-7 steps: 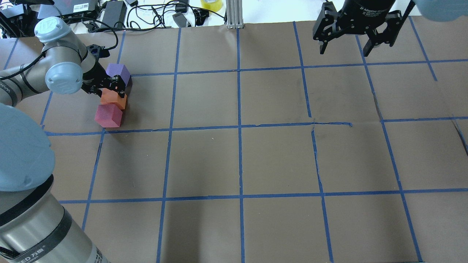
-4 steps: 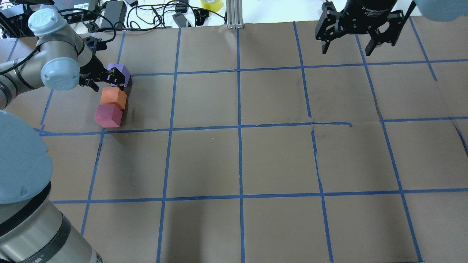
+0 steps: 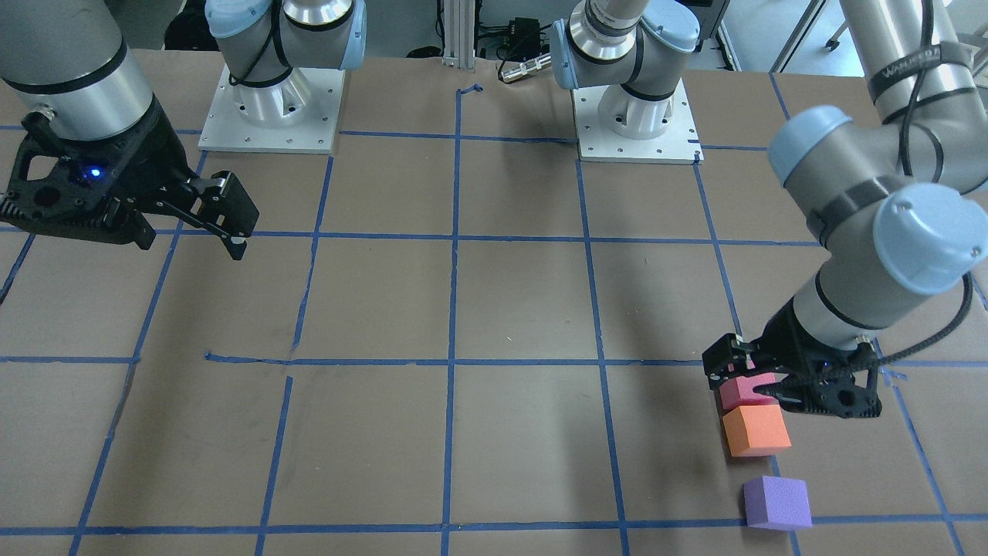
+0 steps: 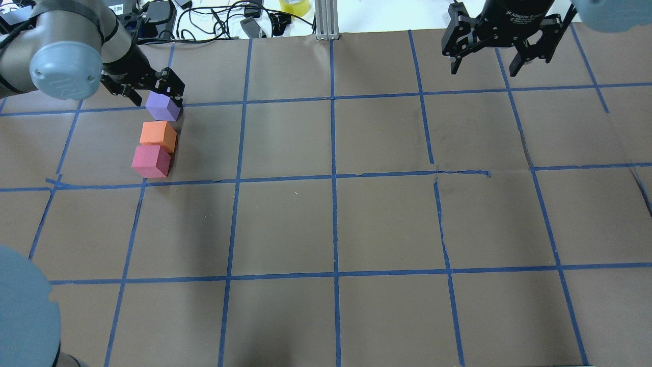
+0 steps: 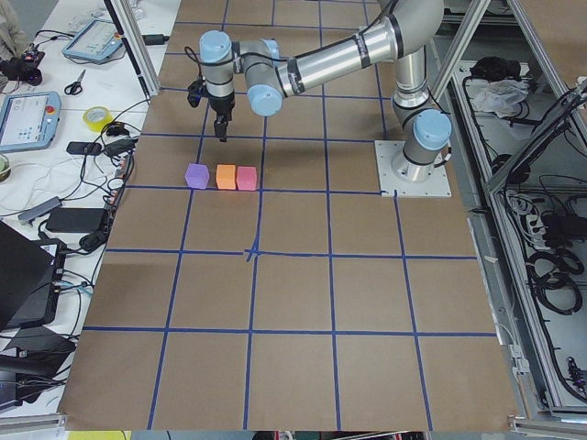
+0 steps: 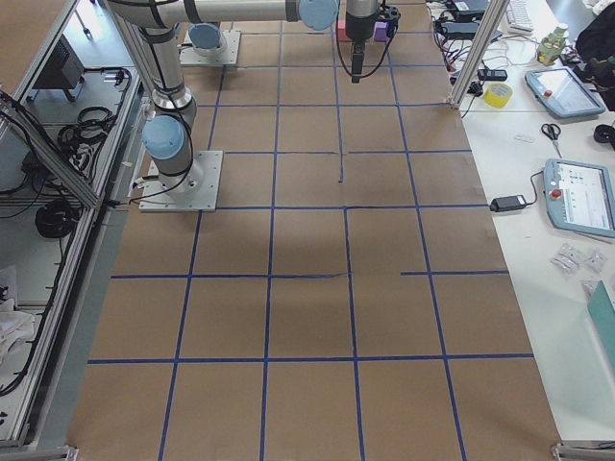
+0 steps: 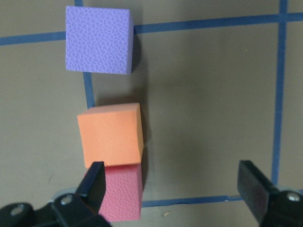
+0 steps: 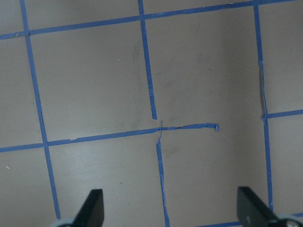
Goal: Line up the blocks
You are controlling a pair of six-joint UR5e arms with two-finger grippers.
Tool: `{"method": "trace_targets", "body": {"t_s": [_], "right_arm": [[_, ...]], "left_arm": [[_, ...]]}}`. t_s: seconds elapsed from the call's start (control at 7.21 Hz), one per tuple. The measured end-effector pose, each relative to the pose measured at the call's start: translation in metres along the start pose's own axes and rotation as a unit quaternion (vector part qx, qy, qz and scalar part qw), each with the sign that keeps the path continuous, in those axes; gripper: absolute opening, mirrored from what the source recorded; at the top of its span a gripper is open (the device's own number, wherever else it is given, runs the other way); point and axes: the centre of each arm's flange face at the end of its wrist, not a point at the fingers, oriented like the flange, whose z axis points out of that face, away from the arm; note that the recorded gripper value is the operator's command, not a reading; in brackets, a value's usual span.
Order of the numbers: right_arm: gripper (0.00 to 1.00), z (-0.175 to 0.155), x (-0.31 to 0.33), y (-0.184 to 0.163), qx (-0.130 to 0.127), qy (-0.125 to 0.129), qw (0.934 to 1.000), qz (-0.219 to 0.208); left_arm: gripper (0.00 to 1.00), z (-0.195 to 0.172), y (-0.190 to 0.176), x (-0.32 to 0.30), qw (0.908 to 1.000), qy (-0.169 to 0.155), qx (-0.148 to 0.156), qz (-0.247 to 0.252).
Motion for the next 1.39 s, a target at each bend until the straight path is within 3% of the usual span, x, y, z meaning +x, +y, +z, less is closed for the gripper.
{"method": "trace_targets", "body": {"t_s": [0.14, 0.28, 0.69, 0.97, 1.39], "right_arm": [[0.67, 0.005, -0.001, -0.003, 0.006, -0.002, 1.0, 0.0], [1.0, 0.011, -0.001, -0.008, 0.013, -0.004, 0.9999, 0.0], [1.0, 0.013, -0.002, -0.011, 0.022, -0.006, 0.9998, -0.002], [1.0, 0.016, -0.002, -0.01, 0.019, -0.007, 0.9998, -0.001], [1.0, 0.018, -0.001, -0.008, 0.017, -0.005, 0.9998, 0.001]], "left_arm": [[1.0, -0.038, 0.012, 0.037, 1.0, 0.002, 0.004, -0.004], [1.0, -0.073, 0.028, 0.075, 0.9999, 0.004, 0.005, -0.012], [1.0, -0.15, 0.087, 0.138, 0.9998, 0.009, 0.018, -0.007], [1.0, -0.168, 0.11, 0.142, 0.9999, 0.009, 0.013, -0.006], [1.0, -0.174, 0.13, 0.135, 0.9997, -0.006, -0.021, -0.008]]}}
